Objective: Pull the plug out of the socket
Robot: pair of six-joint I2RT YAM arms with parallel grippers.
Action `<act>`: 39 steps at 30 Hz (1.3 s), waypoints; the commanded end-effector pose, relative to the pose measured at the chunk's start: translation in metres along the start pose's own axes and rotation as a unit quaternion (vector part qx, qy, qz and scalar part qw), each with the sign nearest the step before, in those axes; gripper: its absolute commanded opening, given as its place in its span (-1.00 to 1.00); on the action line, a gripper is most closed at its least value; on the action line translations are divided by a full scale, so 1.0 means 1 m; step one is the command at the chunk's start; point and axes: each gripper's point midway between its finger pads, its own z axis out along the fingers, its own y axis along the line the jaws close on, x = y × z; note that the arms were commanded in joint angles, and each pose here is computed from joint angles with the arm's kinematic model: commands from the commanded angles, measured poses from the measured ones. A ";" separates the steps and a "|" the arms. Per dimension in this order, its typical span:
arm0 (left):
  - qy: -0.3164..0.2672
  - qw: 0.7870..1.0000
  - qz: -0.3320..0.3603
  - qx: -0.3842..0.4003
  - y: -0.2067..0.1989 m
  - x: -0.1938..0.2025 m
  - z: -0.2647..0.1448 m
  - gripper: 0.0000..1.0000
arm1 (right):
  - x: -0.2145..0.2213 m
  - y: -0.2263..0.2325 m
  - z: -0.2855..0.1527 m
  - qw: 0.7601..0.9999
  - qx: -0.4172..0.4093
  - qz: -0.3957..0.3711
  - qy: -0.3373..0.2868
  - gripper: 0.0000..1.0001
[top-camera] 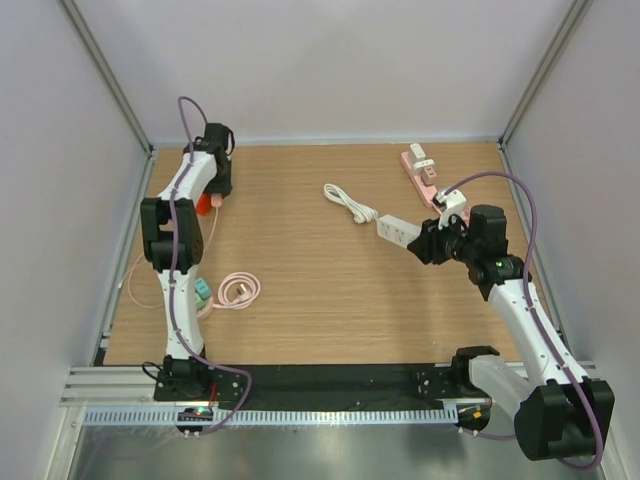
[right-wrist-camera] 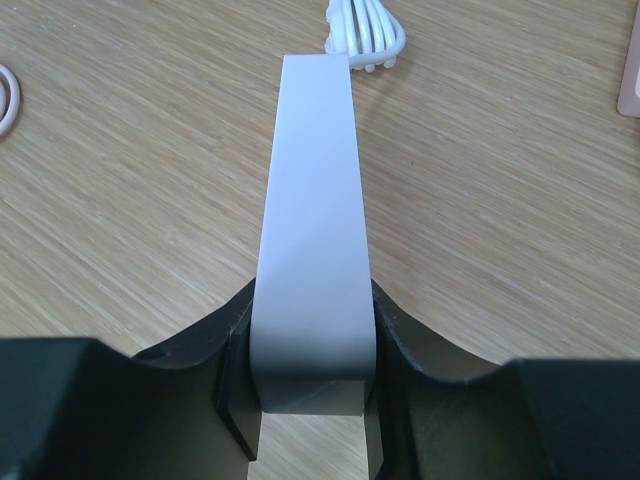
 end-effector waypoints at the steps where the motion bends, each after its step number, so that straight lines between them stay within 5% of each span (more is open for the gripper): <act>1: -0.002 0.999 0.016 -0.031 0.012 -0.007 0.003 -0.81 | -0.032 0.006 -0.003 0.999 -0.017 -0.028 -0.041 -0.98; 11: -0.006 0.998 0.005 -0.056 0.019 -0.009 0.003 0.24 | -0.031 0.006 -0.002 0.999 -0.017 -0.028 -0.040 -0.98; 21: -0.094 0.993 -0.062 0.016 0.009 -0.054 -0.063 0.44 | -0.030 0.006 -0.002 0.999 -0.019 -0.029 -0.040 -0.98; 28: -0.097 0.983 -0.132 0.082 -0.001 -0.042 -0.094 0.59 | -0.031 0.007 -0.003 0.998 -0.020 -0.032 -0.041 -0.98; 34: -0.074 0.935 -0.257 0.234 -0.005 -0.022 -0.111 -0.55 | -0.030 0.007 -0.003 0.998 -0.020 -0.032 -0.041 -0.98; 37: -0.056 0.925 -0.275 0.256 -0.006 -0.001 -0.114 -0.67 | -0.030 0.008 -0.003 0.998 -0.022 -0.033 -0.040 -0.98; 38: -0.038 0.922 -0.284 0.261 -0.010 0.013 -0.112 -0.95 | -0.030 0.007 -0.002 0.998 -0.021 -0.033 -0.039 -0.98; 39: -0.031 0.917 -0.287 0.275 -0.014 0.017 -0.115 -1.00 | -0.029 0.007 -0.002 0.998 -0.020 -0.033 -0.039 -0.98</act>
